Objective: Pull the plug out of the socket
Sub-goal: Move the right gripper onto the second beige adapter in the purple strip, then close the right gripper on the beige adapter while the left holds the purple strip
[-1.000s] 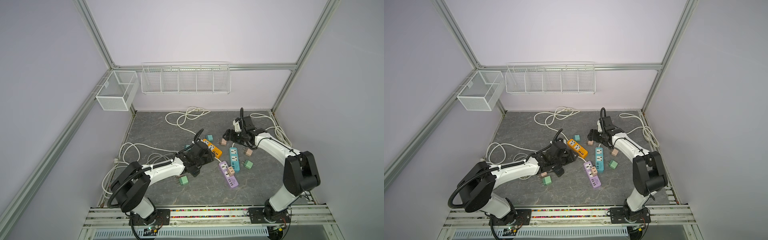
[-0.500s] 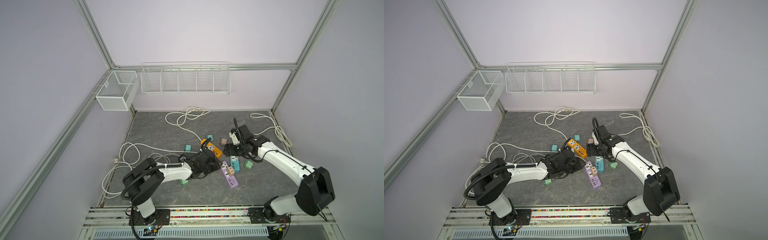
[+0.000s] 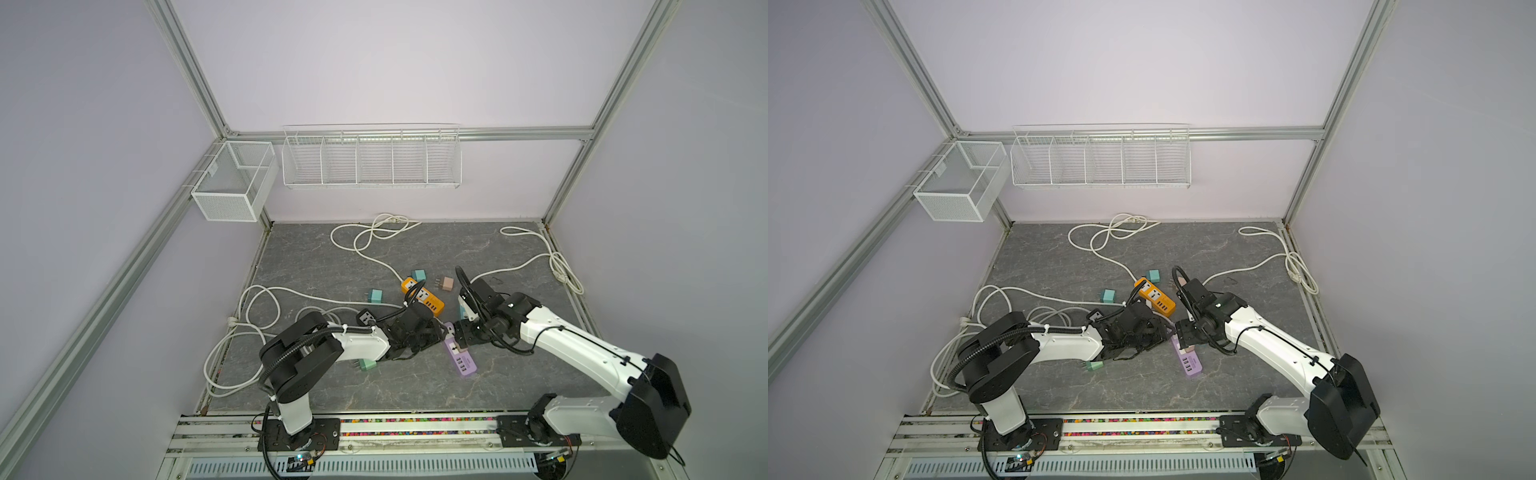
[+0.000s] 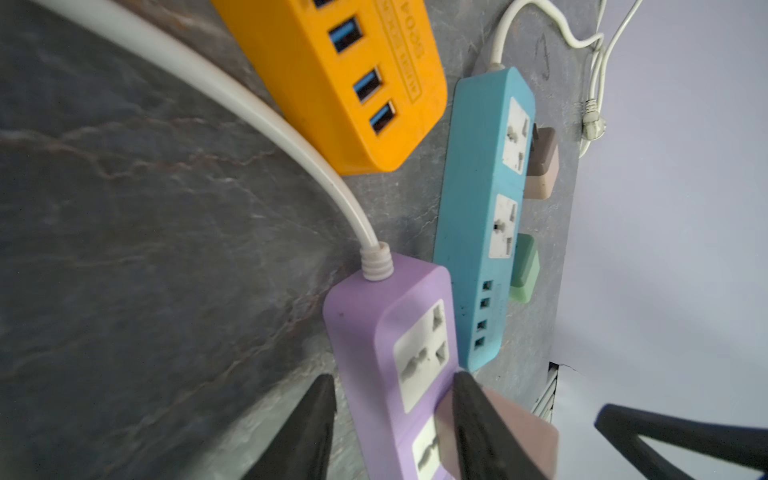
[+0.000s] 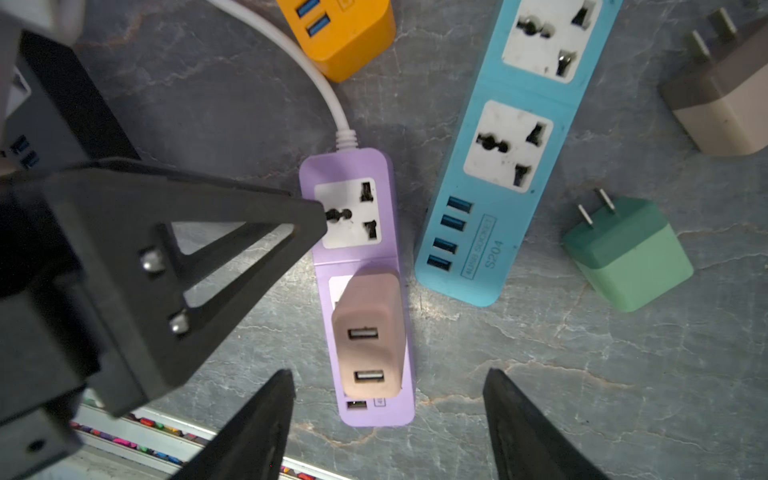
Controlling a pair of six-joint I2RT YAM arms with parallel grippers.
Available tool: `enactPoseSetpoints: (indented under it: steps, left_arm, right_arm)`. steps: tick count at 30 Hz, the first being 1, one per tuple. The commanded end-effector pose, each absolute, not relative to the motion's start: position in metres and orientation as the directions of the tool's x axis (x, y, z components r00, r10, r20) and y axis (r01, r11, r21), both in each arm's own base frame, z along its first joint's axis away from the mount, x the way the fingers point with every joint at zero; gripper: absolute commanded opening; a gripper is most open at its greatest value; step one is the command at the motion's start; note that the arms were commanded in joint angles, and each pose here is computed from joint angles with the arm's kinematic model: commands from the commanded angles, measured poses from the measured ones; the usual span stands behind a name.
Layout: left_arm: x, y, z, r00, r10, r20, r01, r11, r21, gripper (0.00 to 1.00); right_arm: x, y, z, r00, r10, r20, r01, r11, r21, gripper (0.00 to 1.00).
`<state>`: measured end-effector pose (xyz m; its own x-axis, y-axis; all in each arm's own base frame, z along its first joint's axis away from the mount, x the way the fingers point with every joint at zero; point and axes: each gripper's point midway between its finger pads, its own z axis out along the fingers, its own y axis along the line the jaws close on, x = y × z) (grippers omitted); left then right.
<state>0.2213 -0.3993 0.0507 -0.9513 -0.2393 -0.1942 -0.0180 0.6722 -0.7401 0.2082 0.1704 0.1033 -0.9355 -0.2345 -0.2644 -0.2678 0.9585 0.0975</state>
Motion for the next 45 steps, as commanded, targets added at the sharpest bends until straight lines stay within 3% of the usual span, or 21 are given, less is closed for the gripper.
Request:
enactPoseSetpoints:
  steps: [1,12,26,45]
  left_arm:
    - [0.223,-0.404,0.050,-0.949,-0.254,-0.190,-0.026,0.660,-0.751,0.47]
    - [0.217,-0.411,0.041,-0.958,-0.230,-0.173,-0.023,0.662,-0.749,0.46]
    - [0.204,-0.394,0.019,-0.966,-0.223,-0.134,-0.066,0.707,-0.704,0.45]
    - [0.195,-0.390,0.011,-0.974,-0.197,-0.114,-0.070,0.734,-0.675,0.44]
  right_arm:
    - [0.201,0.167,0.094,-0.941,-0.226,-0.251,-0.252,0.965,0.073,0.71]
    - [0.200,0.176,0.076,-0.942,-0.249,-0.225,-0.272,0.959,0.077,0.56]
    - [0.197,0.177,0.054,-0.947,-0.265,-0.179,-0.281,0.957,0.067,0.45]
    - [0.198,0.183,0.044,-0.947,-0.276,-0.166,-0.292,0.953,0.077,0.38]
